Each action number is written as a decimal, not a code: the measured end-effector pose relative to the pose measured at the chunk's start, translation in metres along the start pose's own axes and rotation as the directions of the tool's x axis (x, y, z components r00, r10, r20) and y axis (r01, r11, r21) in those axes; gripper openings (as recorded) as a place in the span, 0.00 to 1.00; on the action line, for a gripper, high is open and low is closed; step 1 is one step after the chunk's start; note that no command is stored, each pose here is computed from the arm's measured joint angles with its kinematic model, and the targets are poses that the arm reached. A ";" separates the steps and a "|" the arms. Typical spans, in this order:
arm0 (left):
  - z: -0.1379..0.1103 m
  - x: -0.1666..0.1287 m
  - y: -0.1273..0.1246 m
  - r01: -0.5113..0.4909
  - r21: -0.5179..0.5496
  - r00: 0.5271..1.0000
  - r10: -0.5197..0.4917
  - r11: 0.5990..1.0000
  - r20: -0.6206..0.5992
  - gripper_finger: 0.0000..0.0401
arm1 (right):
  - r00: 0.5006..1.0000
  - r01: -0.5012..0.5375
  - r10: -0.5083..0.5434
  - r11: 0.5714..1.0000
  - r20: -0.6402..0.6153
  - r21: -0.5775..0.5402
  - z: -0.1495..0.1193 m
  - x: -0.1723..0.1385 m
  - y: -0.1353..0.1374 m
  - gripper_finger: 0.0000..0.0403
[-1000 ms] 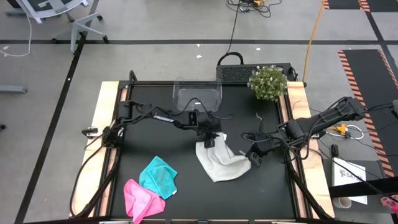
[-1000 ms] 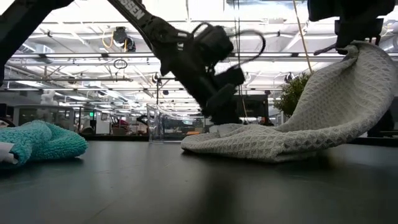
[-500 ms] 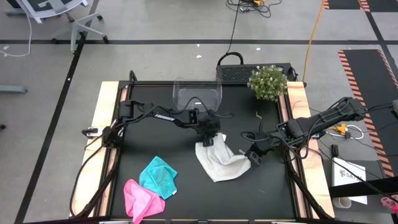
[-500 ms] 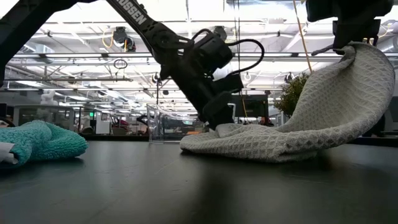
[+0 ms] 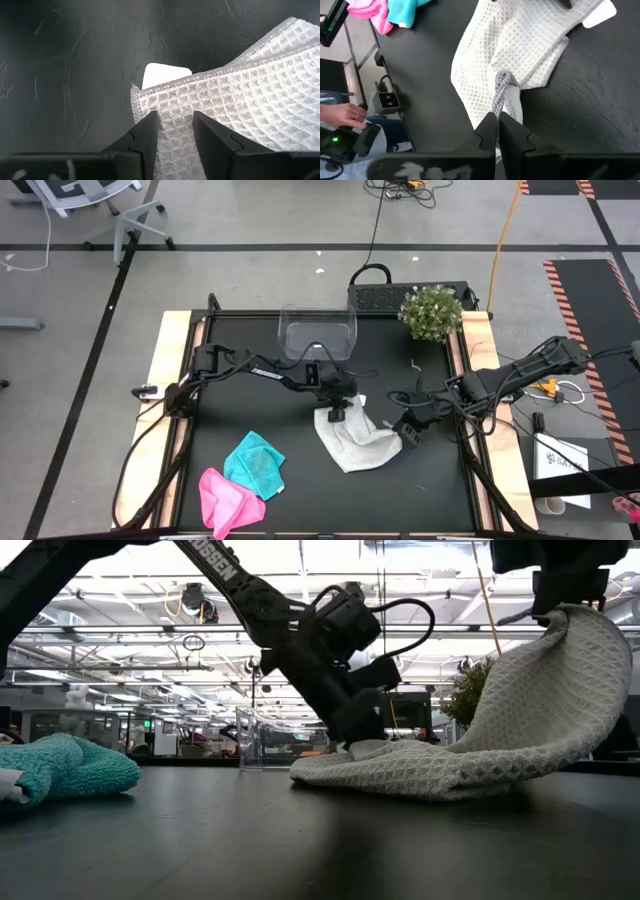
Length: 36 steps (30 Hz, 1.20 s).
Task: Fold microfiber towels
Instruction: Fold the white microfiber towel
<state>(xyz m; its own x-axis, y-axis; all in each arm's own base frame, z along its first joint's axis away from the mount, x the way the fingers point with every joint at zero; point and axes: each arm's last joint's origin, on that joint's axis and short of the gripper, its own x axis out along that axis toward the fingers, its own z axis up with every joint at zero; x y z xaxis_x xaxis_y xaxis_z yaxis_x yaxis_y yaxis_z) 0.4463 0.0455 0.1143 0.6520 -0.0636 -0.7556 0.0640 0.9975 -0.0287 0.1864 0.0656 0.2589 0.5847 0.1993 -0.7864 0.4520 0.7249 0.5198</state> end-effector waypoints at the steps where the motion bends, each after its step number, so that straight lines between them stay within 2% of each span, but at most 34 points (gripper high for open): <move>1: 0.000 0.000 0.000 -0.003 0.002 1.000 0.003 1.000 -0.003 0.32 | 1.000 -0.002 0.002 1.000 0.001 0.000 0.000 0.000 0.000 0.00; 6: 0.003 -0.004 0.003 -0.073 0.050 0.997 0.073 0.996 0.001 0.32 | 1.000 -0.005 0.005 1.000 0.003 -0.003 0.000 0.000 0.000 0.00; 14: 0.001 -0.005 0.009 -0.116 0.036 0.992 0.117 0.993 -0.038 0.31 | 1.000 -0.006 0.006 1.000 0.003 -0.004 0.000 0.000 0.001 0.00; 17: 0.000 -0.005 0.009 -0.124 0.044 0.991 0.126 0.991 -0.048 0.25 | 1.000 -0.005 0.005 1.000 0.003 -0.007 0.000 0.000 0.000 0.00; 21: 0.000 -0.005 0.008 -0.121 0.046 0.991 0.123 0.992 -0.047 0.06 | 1.000 -0.005 0.005 1.000 0.003 -0.007 0.000 0.000 0.000 0.00; 23: 0.002 -0.005 0.008 -0.107 0.034 0.993 0.109 0.994 -0.038 0.03 | 1.000 -0.005 0.005 1.000 0.003 -0.007 0.000 0.000 0.000 0.00; 29: 0.023 -0.014 0.009 -0.099 -0.004 0.991 0.099 0.995 -0.086 0.01 | 1.000 -0.005 0.005 1.000 0.003 -0.028 0.000 0.000 0.000 0.00; 36: 0.063 -0.049 0.012 -0.179 0.017 0.961 0.179 0.984 -0.212 0.01 | 1.000 0.008 -0.007 0.998 0.022 -0.063 0.001 0.000 0.000 0.00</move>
<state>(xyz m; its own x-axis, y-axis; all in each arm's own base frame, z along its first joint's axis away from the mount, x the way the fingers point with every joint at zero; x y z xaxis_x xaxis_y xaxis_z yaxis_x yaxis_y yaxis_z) 0.4624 0.0587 0.1920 0.4777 0.1234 -0.8698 -0.0410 0.9921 0.1183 0.1870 0.0651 0.2593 0.5965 0.1798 -0.7822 0.4133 0.7666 0.4914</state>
